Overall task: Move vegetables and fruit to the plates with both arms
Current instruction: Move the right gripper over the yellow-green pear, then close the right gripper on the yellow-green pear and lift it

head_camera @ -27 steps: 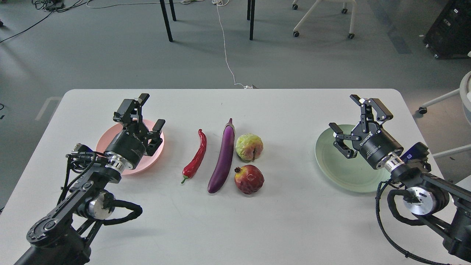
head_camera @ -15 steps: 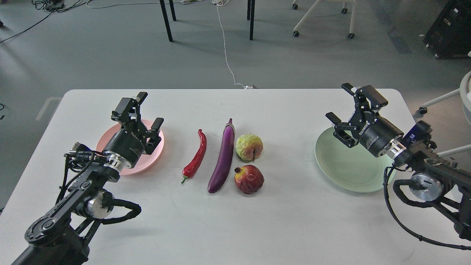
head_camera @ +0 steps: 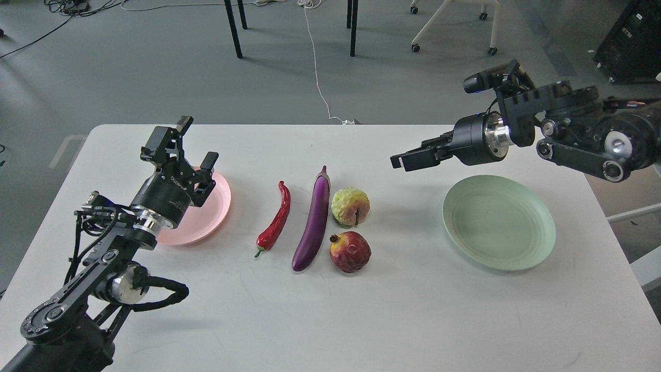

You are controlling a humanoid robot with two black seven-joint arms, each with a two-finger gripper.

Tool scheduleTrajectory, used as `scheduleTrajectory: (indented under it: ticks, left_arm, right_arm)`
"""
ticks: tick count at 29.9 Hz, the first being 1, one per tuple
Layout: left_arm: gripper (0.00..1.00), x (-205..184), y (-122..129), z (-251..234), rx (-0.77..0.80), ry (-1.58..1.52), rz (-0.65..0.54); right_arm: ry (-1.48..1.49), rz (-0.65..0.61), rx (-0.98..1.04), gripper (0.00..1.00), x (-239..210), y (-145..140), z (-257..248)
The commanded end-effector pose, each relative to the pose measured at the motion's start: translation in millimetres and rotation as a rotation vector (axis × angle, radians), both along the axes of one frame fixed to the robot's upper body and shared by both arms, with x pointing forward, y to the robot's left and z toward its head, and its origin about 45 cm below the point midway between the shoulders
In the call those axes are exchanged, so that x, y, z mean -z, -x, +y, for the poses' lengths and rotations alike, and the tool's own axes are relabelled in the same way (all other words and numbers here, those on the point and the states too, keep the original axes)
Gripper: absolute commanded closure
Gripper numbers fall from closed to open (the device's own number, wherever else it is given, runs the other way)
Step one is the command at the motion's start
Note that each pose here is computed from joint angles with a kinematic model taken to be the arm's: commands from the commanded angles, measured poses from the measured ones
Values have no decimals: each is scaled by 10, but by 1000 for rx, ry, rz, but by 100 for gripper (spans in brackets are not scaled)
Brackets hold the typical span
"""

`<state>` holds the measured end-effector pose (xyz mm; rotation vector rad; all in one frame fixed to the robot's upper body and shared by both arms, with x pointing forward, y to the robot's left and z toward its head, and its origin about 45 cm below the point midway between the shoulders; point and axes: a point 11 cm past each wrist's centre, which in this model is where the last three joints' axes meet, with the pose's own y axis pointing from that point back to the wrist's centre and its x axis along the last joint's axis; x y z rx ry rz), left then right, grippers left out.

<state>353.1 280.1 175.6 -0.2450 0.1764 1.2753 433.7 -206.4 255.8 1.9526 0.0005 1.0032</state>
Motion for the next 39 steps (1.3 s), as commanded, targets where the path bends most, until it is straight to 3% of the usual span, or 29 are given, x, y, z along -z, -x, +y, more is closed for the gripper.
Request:
scheduleTrajectory:
  ticks: [1,20,39]
  left_arm:
    - [0,-33,5,-16,2,4,-11]
    - [0,-63,44,-40,11,15,-23]
    - [0,-47,79,-47,13,19,-19]
  right_arm:
    - [95,-27,-117,1,126,-11,359]
    - [150,-108,-297,2,703,115,1072]
    - [129,-106,-259,3,870,121,974]
